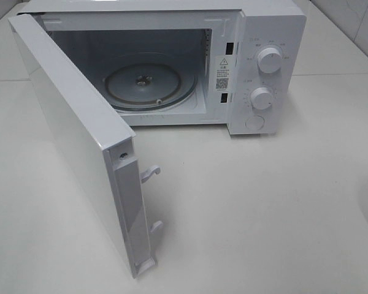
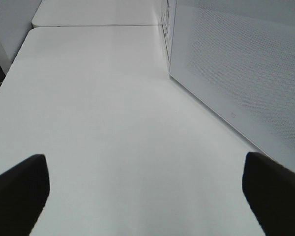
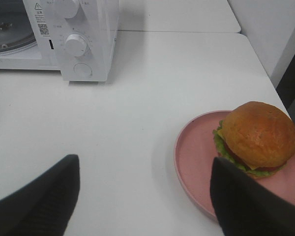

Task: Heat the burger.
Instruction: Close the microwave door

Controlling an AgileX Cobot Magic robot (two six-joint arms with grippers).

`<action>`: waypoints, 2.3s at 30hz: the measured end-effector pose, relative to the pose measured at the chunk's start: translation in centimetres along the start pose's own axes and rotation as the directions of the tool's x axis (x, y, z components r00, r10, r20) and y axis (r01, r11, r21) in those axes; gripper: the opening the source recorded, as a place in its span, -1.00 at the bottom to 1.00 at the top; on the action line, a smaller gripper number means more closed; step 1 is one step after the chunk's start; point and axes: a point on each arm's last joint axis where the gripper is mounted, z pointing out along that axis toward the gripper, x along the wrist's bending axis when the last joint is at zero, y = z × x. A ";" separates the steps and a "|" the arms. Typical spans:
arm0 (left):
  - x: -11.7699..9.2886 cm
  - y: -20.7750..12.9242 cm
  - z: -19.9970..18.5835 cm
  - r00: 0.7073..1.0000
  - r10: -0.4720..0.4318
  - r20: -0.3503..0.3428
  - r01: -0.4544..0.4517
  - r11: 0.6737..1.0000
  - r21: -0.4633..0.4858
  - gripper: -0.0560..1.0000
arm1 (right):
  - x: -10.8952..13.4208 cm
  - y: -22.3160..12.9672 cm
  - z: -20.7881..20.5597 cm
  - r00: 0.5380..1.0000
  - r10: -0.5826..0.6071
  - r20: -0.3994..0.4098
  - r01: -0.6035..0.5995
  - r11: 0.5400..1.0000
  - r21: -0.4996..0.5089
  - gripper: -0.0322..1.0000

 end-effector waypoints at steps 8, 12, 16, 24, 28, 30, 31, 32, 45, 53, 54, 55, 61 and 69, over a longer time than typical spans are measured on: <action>0.0 0.0 0.0 1.000 0.000 0.000 0.000 1.000 0.000 0.98 | 0.0 0.0 0.0 1.000 0.000 0.000 0.000 1.000 0.000 0.48; 0.0 0.0 0.0 1.000 0.000 0.000 0.000 1.000 0.000 0.98 | 0.0 0.0 0.0 1.000 0.000 0.000 0.000 1.000 0.000 0.48; 0.0 0.0 0.0 1.000 0.000 0.000 0.000 1.000 0.000 0.98 | 0.0 0.0 0.0 1.000 0.000 0.000 0.000 1.000 0.000 0.48; 0.2 0.0 0.0 1.000 0.012 -0.020 -0.012 1.000 0.001 0.98 | 0.0 0.0 0.0 1.000 0.000 0.000 0.000 1.000 0.000 0.48; 0.6 0.0 0.1 0.998 0.034 -0.060 -0.034 0.999 0.008 0.98 | 0.0 0.0 0.0 1.000 0.000 0.000 0.000 1.000 0.000 0.48; 0.7 0.4 0.0 0.996 0.044 -0.078 -0.045 0.999 -0.004 0.98 | 0.0 0.0 0.0 1.000 0.000 0.000 0.000 1.000 0.000 0.48; 0.7 0.4 0.0 0.996 0.044 -0.078 -0.045 0.999 -0.004 0.98 | 0.0 0.0 0.0 1.000 0.000 0.000 0.000 1.000 0.000 0.48; 0.7 1.2 -0.1 0.996 0.044 -0.079 -0.048 0.998 -0.042 0.98 | 0.0 0.0 0.0 1.000 0.000 0.000 0.000 1.000 0.000 0.48; 0.8 5.4 4.1 0.998 -0.025 -0.064 0.018 0.995 -0.102 0.80 | 0.0 0.0 0.0 1.000 0.001 -0.001 -0.001 1.000 0.000 0.48; 0.7 5.5 8.7 0.999 -0.021 -0.043 0.010 0.969 -0.245 -0.70 | 0.0 0.0 0.0 1.000 0.001 -0.002 -0.001 1.000 0.000 0.48; 0.7 5.1 9.7 0.999 -0.019 -0.038 0.008 0.963 -0.271 -0.86 | 0.0 0.0 0.0 1.000 0.001 -0.002 -0.001 1.000 0.000 0.48; 0.7 4.9 10.2 0.999 -0.018 -0.036 0.007 0.961 -0.277 -0.89 | 0.0 0.0 0.0 1.000 0.001 -0.002 -0.001 1.000 0.000 0.48; 0.7 3.4 12.9 1.000 -0.014 -0.023 0.006 0.953 -0.302 -0.89 | 0.0 0.0 0.0 1.000 0.001 -0.002 -0.001 1.000 0.000 0.48; 0.6 2.3 15.0 1.000 -0.013 -0.014 0.008 0.955 -0.297 -0.89 | 0.0 0.0 0.0 1.000 0.001 -0.002 -0.001 1.000 0.000 0.48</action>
